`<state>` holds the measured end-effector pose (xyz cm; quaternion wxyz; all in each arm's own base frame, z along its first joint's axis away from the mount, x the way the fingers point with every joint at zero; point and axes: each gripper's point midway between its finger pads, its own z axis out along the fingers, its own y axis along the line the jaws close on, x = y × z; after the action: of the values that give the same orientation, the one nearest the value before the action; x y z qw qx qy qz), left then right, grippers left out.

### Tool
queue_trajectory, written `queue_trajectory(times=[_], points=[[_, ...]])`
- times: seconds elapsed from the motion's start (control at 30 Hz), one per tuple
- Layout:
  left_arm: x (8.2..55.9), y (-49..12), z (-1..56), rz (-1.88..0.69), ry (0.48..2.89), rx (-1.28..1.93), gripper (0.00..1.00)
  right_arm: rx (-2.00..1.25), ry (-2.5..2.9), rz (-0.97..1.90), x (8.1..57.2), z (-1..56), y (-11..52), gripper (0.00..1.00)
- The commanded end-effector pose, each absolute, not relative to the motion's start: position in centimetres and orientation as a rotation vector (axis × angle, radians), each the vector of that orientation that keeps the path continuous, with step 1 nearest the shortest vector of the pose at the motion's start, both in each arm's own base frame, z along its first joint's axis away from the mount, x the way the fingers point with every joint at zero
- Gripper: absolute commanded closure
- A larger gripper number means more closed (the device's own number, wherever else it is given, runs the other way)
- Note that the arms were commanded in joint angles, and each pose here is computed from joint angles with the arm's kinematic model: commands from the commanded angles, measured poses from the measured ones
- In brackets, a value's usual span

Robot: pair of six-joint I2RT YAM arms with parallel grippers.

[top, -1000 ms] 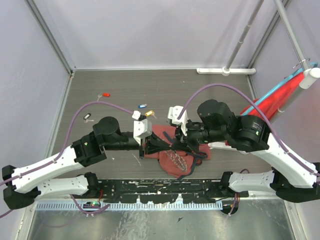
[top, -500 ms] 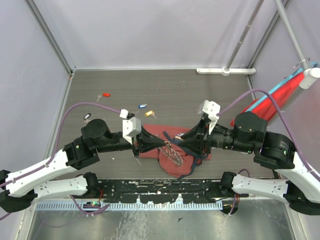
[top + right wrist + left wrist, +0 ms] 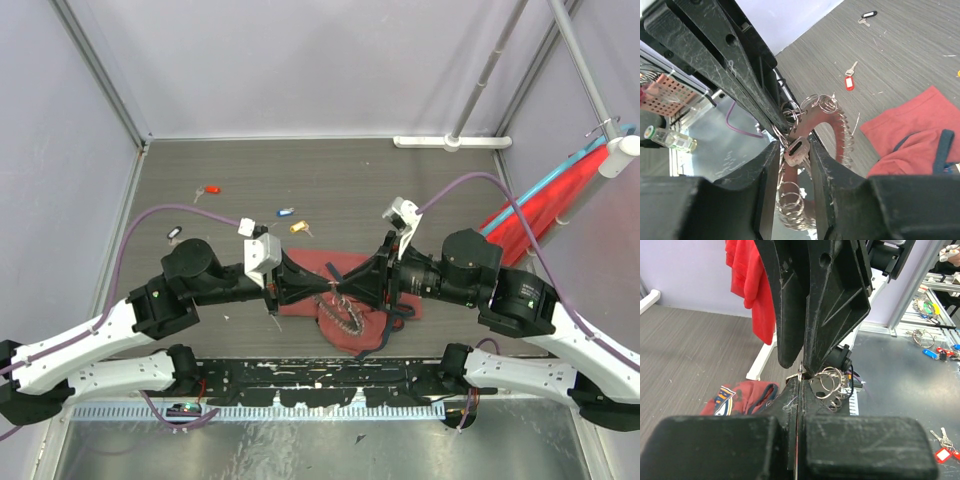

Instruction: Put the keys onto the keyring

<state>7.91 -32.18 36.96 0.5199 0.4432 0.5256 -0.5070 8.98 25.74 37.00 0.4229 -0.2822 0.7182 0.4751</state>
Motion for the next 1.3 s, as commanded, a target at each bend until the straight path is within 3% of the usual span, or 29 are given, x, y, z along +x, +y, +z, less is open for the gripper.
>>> queue_trajectory(times=[0.0,0.2,0.53,0.6,0.67,0.73,0.93,1.17,1.27], points=[[7.9,-32.1,38.6,-1.232,1.195,1.019,1.00,-0.628,1.694,1.300,8.7,40.4,26.1,0.66],[7.9,-32.0,38.6,-1.232,1.197,1.019,1.00,-0.634,1.697,1.298,8.7,40.4,26.2,0.81],[7.9,-31.9,38.6,-1.229,1.197,1.016,1.00,-0.636,1.711,1.285,8.6,40.2,25.9,0.95],[7.9,-31.9,38.7,-1.231,1.196,1.013,1.00,-0.637,1.712,1.284,8.7,40.1,25.9,0.94],[7.9,-31.9,38.7,-1.233,1.195,1.015,1.00,-0.638,1.713,1.286,8.6,40.1,25.9,0.80],[7.9,-31.9,38.7,-1.231,1.195,1.014,1.00,-0.639,1.719,1.281,8.7,39.9,26.0,0.74],[7.9,-31.9,38.8,-1.230,1.193,1.014,1.00,-0.656,1.728,1.289,8.5,39.6,26.2,0.82],[7.9,-31.9,38.8,-1.230,1.195,1.013,1.00,-0.669,1.740,1.292,8.4,39.2,26.4,0.80],[7.9,-31.8,38.7,-1.228,1.195,1.012,1.00,-0.673,1.743,1.293,8.3,39.1,26.5,0.85]])
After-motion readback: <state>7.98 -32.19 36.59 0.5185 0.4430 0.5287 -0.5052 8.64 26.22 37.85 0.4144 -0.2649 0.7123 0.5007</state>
